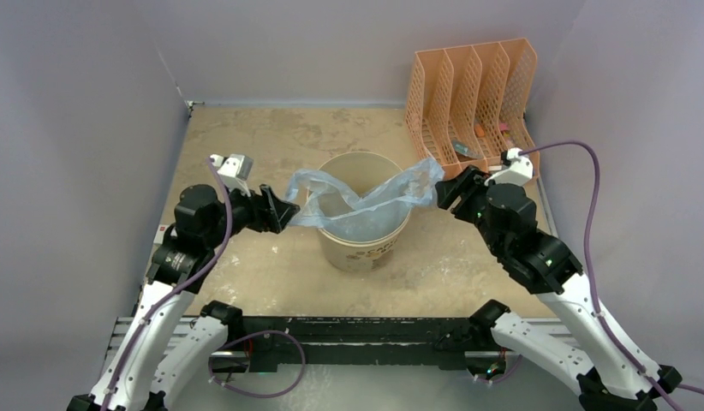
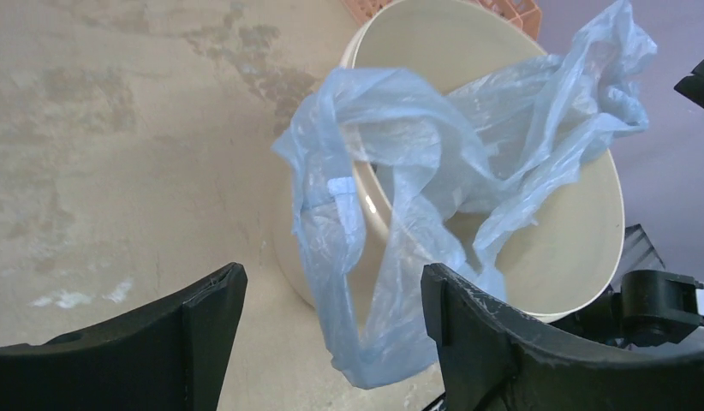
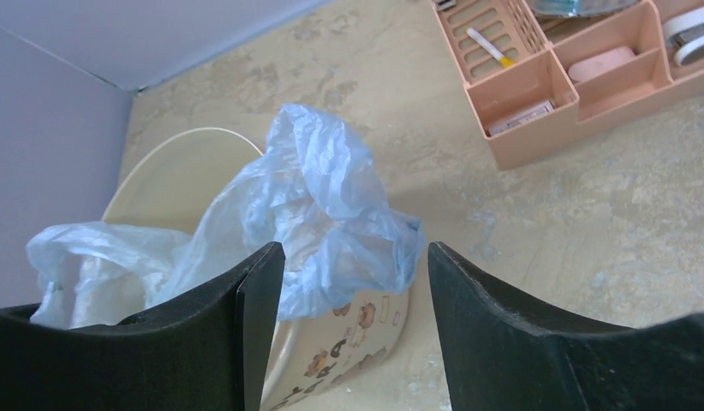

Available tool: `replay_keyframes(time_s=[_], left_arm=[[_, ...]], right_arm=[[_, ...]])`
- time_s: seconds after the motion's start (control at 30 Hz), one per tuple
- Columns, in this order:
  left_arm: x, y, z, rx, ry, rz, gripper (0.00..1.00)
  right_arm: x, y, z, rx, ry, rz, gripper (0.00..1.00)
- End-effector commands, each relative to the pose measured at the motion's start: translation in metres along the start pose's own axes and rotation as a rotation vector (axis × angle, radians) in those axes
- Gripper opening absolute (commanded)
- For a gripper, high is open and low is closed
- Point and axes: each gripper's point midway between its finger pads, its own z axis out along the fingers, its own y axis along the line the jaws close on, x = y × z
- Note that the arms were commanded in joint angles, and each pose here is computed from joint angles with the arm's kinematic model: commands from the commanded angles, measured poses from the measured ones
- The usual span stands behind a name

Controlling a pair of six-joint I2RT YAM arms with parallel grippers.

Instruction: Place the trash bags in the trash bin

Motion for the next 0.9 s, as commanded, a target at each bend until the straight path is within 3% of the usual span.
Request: replay_keyframes(time_s=[0.0, 0.17, 0.4, 0.47, 0.63, 0.7, 0.87], left_arm=[[-0.037, -0.005, -0.012, -0.028, -0.062, 0.113, 0.76], [-0.055, 0.0, -0.011, -0.073, -0.085, 0.184, 0.8], [-0.061, -0.002, 0.011, -0.029, 0.023, 0.287, 0.85], [-0.058, 0.002, 0.018, -0.037, 0.062, 0.279, 0.85], [-0.048, -0.007, 0.034, 0.061, 0.111, 0.281, 0.83], [-0.044, -0.003, 0.041, 0.055, 0.125, 0.263, 0.75], [-0.025, 0.01, 0.051, 0.031, 0.17, 0.235, 0.33]], right_arm=[[-0.031, 0.026, -0.005, -0.084, -0.076, 0.012, 0.67], [-0.032, 0.027, 0.012, -0.032, -0.071, -0.049, 0.79], [-0.004, 0.011, 0.045, 0.113, 0.04, -0.159, 0.78], [-0.001, 0.007, 0.046, 0.129, 0.042, -0.164, 0.72], [0.0, 0.002, 0.045, 0.122, 0.013, -0.159, 0.49], [0.003, 0.001, 0.046, 0.12, 0.011, -0.156, 0.39], [0.023, -0.006, 0.059, 0.139, 0.056, -0.167, 0.24]])
